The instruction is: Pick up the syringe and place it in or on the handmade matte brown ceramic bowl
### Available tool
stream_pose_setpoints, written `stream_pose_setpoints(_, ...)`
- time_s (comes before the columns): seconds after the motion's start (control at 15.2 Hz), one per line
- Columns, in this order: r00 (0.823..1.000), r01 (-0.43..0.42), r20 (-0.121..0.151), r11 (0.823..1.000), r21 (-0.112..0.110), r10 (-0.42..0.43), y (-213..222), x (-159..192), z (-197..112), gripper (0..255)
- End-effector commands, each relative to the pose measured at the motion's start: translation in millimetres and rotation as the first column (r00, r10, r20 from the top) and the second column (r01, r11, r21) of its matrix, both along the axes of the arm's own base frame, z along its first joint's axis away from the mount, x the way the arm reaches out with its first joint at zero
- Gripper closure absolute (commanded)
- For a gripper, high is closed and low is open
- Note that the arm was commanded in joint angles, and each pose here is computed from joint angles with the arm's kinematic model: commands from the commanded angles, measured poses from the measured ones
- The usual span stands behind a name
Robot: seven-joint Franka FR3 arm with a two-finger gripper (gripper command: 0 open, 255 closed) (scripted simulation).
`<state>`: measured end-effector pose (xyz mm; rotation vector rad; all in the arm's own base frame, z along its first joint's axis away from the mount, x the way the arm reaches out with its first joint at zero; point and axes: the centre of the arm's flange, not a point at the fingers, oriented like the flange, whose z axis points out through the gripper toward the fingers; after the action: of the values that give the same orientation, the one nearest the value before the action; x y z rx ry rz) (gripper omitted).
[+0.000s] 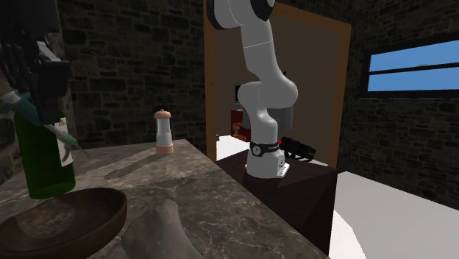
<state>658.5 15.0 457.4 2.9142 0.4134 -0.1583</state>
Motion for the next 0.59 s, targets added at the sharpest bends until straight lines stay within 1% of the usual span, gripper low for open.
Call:
stream_pose_setpoints(0.0,1.0,0.0,0.0,1.0,0.0,0.0,1,0,-11,255)
stream_pose_setpoints(0.53,1.0,0.0,0.0,1.0,0.0,0.0,1,0,-54,255)
